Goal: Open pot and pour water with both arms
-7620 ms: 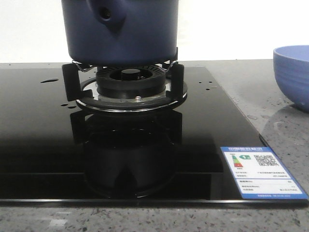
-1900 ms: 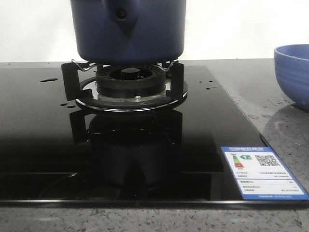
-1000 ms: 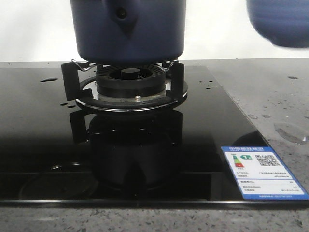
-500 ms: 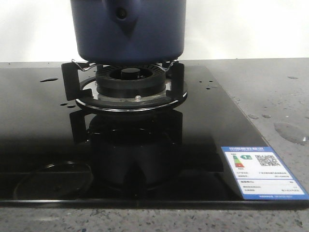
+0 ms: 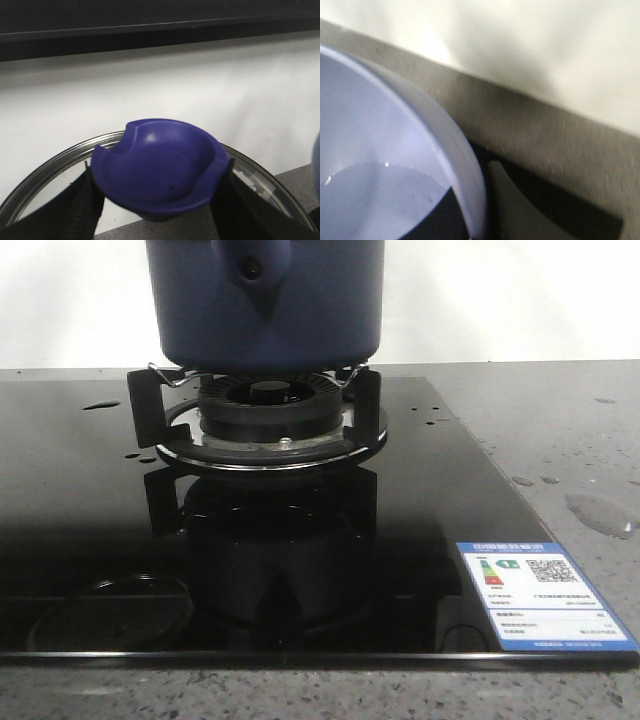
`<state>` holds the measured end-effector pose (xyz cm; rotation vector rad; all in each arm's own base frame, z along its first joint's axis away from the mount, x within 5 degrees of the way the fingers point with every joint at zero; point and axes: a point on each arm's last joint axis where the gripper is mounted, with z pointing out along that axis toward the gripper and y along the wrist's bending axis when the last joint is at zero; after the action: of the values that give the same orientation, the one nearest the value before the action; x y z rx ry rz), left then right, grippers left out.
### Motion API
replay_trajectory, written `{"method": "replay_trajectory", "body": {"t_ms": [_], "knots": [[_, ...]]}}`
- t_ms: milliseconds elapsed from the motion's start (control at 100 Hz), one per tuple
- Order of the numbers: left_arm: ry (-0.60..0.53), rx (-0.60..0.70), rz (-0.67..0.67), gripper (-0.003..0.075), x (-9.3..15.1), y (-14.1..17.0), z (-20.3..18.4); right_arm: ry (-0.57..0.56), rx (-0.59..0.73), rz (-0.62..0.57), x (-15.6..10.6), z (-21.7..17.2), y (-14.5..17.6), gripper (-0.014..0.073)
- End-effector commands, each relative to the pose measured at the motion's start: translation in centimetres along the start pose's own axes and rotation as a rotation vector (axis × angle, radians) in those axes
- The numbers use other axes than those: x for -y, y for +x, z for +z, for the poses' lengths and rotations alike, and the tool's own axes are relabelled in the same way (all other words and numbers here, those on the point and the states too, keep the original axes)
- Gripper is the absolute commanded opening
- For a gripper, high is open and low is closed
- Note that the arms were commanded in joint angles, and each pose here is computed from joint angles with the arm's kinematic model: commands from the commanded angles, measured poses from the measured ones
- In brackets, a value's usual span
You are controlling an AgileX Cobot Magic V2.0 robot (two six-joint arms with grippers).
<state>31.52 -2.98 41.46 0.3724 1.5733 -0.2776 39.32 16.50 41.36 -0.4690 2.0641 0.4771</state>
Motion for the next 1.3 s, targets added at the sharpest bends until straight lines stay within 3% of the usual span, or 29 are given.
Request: {"method": "replay_trajectory", "body": {"t_ms": [0, 330, 680, 1060, 1290], "knots": [[-0.002, 0.095, -0.030, 0.0344, 0.4, -2.7, -1.2, 0.009, 0.256, -0.041, -1.4, -2.9, -2.7, -0.0044], [-0.002, 0.095, -0.030, 0.0344, 0.4, -2.7, -1.2, 0.124, 0.564, -0.125, -2.8, -2.6, 0.2, -0.0046], [-0.002, 0.095, -0.030, 0.0344, 0.4, -2.7, -1.2, 0.209, 0.766, -0.136, -3.2, -2.5, 3.1, -0.0046], [-0.002, 0.095, -0.030, 0.0344, 0.4, -2.7, -1.2, 0.236, 0.822, -0.144, -3.0, -1.8, 3.5, -0.0046], [-0.002, 0.095, -0.030, 0.0344, 0.4, -2.7, -1.2, 0.272, 0.972, -0.236, -3.2, -2.5, 3.9, -0.0046]]}}
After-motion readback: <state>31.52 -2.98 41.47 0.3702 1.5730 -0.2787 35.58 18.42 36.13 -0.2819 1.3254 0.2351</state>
